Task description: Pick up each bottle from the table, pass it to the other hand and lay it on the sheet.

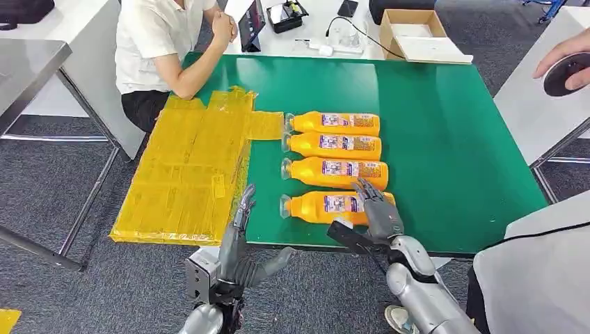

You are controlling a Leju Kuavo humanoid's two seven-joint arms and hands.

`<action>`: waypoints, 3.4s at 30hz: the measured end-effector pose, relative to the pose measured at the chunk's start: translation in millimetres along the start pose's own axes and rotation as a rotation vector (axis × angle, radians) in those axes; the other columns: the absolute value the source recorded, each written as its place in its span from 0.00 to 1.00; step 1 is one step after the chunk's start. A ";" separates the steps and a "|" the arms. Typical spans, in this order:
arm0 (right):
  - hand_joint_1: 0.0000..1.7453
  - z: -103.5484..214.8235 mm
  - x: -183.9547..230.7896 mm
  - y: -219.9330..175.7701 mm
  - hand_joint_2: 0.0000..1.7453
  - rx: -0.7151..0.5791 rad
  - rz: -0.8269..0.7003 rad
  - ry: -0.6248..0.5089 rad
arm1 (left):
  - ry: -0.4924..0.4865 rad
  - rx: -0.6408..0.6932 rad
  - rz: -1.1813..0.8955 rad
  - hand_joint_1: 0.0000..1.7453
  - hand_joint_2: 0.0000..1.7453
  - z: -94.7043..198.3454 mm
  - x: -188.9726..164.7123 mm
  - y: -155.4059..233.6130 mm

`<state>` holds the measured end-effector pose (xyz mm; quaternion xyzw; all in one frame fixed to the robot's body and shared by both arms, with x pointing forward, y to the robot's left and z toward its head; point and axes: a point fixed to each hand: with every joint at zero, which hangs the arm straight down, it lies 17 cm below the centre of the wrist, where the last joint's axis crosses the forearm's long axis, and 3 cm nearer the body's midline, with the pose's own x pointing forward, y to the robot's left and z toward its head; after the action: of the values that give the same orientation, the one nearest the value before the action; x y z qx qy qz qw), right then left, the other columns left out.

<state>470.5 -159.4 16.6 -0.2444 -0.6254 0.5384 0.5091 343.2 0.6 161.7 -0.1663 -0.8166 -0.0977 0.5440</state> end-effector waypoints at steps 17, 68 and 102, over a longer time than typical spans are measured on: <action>0.00 -8.7 -12.2 11.1 1.00 0.086 0.126 0.053 | -0.005 -0.013 -0.009 0.00 1.00 3.1 0.1 -3.9; 1.00 1.8 -57.7 42.2 1.00 0.460 -0.017 0.131 | 0.009 0.031 -0.014 0.00 1.00 -0.2 -8.5 2.5; 1.00 47.3 62.1 12.7 1.00 0.089 -0.796 -0.169 | 0.259 0.225 0.436 0.00 1.00 19.7 -45.5 35.7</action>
<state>402.4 -122.6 32.7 0.0840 -0.6869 0.3441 0.6346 355.9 32.8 111.3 -0.2628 -0.6910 0.0927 0.6670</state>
